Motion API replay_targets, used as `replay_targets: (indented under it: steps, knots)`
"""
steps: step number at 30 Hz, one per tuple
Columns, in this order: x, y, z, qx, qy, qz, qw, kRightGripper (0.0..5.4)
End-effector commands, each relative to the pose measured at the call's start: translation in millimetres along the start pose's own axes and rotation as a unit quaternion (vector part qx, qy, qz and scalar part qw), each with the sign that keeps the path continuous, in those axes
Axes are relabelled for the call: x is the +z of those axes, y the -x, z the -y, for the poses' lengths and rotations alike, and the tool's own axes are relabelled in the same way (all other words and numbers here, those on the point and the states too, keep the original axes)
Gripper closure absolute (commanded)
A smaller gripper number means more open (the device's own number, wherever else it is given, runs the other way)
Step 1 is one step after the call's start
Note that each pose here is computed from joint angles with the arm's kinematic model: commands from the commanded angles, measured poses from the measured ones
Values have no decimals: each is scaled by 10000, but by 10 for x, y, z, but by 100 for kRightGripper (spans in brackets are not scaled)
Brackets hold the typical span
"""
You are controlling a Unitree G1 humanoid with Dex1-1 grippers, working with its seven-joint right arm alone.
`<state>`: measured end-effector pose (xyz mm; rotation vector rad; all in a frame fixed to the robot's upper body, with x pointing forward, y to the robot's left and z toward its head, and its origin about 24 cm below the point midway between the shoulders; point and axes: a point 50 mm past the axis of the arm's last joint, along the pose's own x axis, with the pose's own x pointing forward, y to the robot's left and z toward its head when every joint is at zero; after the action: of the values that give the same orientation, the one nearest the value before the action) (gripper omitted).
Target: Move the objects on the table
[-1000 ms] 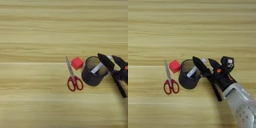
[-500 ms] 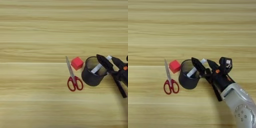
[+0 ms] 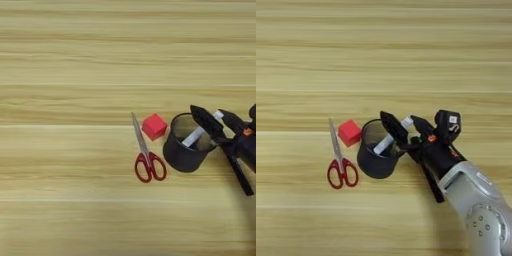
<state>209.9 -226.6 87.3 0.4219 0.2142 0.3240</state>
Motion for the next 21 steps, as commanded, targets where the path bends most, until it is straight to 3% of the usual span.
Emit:
replay_targets:
  steps: [1, 14, 21]
  knots:
    - [195, -38, -33, 76, 345, 390, 9986, 4]
    - [175, -40, -20, 67, 270, 346, 9990, 4]
    - [176, -40, -16, 59, 258, 347, 9990, 79]
